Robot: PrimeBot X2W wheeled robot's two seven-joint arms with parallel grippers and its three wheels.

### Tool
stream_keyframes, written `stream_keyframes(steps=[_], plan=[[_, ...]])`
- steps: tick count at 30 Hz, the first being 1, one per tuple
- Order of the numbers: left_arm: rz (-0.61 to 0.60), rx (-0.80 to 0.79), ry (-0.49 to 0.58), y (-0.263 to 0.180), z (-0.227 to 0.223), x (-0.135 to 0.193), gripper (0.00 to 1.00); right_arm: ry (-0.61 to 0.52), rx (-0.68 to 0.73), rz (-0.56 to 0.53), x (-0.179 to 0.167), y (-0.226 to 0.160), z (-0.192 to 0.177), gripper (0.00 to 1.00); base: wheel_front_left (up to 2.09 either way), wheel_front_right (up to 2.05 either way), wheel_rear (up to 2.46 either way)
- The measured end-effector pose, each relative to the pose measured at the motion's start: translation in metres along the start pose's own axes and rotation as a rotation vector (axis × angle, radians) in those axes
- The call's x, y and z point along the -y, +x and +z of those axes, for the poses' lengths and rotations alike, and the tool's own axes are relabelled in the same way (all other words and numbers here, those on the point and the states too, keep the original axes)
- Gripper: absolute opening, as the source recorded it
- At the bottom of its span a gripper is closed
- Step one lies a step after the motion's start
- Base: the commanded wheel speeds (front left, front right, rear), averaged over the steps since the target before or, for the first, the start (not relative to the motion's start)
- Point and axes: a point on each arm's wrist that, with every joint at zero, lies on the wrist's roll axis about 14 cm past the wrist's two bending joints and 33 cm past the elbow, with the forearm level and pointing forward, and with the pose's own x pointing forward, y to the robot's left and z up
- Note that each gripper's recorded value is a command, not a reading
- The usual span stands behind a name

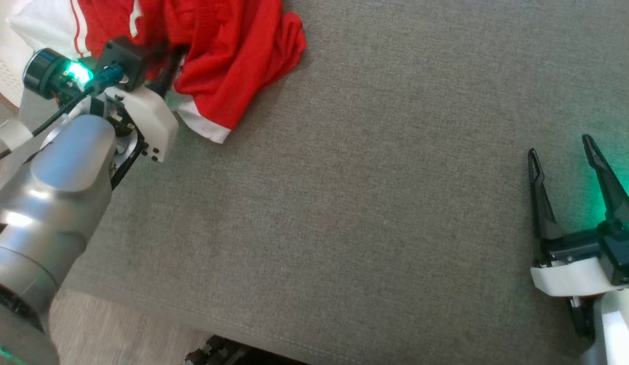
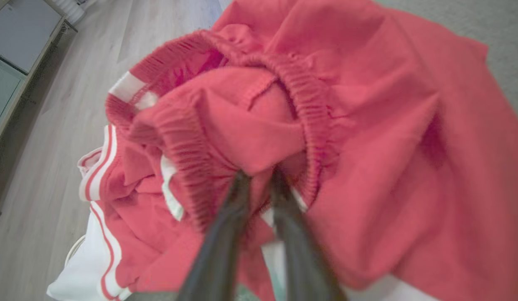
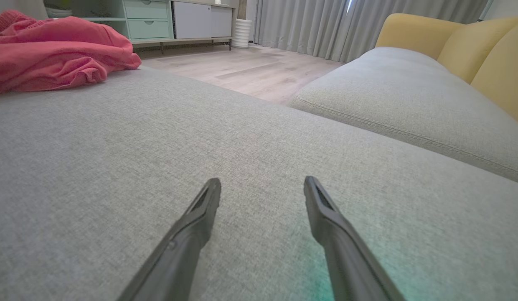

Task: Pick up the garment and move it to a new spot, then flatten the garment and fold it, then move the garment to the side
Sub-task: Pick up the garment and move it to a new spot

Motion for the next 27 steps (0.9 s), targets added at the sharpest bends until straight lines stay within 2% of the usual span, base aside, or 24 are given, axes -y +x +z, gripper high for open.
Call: stream_keyframes(steps=[7,12,20,24,27], plan=[[-0.051,0.086,-0.007,-0.003,0.029,0.005,0.0,0.001,0.002,-0.013,0.002,-0.001,0.003,1.0,0.0,0.0,0.0],[-0.084,0.241,0.015,-0.015,0.089,0.005,0.0,0.013,0.009,-0.032,0.002,-0.005,0.014,1.0,0.0,0.0,0.0],[-0.118,0.441,0.134,-0.059,0.176,0.007,0.0,0.055,0.054,-0.068,-0.003,-0.025,0.044,1.0,0.0,0.0,0.0],[-0.171,0.568,0.202,-0.091,0.23,0.028,0.0,0.073,0.095,-0.12,0.007,-0.045,0.065,1.0,0.0,0.0,0.0],[-0.25,0.653,0.251,-0.113,0.265,0.061,0.0,0.109,0.115,-0.177,0.018,-0.067,0.073,1.0,0.0,0.0,0.0]])
